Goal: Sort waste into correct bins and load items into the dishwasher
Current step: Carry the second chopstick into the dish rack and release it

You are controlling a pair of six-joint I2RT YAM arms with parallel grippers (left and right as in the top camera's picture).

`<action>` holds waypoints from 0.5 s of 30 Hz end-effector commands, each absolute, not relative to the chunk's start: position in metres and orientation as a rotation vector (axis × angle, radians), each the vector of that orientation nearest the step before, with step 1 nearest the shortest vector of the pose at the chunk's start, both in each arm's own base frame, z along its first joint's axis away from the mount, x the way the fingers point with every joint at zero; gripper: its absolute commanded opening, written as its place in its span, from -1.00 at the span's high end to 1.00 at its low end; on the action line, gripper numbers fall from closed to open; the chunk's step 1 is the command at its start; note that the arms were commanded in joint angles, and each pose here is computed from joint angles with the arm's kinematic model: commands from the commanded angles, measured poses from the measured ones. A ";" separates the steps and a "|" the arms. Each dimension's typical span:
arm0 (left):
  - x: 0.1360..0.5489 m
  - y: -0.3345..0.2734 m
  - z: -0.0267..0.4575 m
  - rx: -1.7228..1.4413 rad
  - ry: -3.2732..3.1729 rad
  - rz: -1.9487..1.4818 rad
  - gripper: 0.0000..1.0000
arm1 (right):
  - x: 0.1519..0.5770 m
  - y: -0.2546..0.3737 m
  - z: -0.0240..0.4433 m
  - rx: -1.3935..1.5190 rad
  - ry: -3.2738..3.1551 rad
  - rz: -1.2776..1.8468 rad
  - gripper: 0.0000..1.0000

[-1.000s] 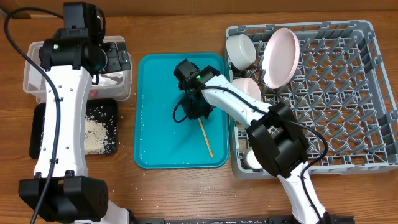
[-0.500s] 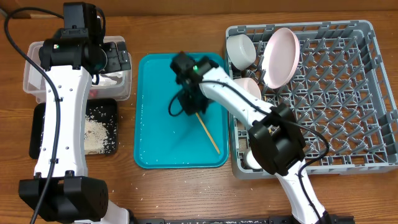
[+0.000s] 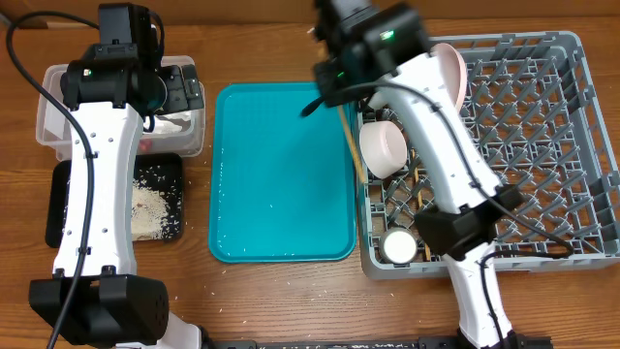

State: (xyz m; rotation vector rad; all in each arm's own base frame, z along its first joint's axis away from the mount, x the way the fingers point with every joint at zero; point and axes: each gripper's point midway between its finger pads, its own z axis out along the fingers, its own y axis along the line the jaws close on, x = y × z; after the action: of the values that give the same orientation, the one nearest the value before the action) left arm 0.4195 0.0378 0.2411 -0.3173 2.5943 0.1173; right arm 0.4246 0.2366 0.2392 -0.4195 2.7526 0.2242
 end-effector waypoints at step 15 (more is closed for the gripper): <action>0.424 0.037 0.246 -0.292 2.581 0.129 -1.00 | 0.376 0.105 0.211 -0.088 3.001 -0.090 0.92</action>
State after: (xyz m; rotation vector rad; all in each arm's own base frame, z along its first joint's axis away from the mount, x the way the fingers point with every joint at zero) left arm 0.4196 0.0378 0.2412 -0.3173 2.5939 0.1173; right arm 0.3798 0.1266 0.2482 -0.1641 2.8876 0.0035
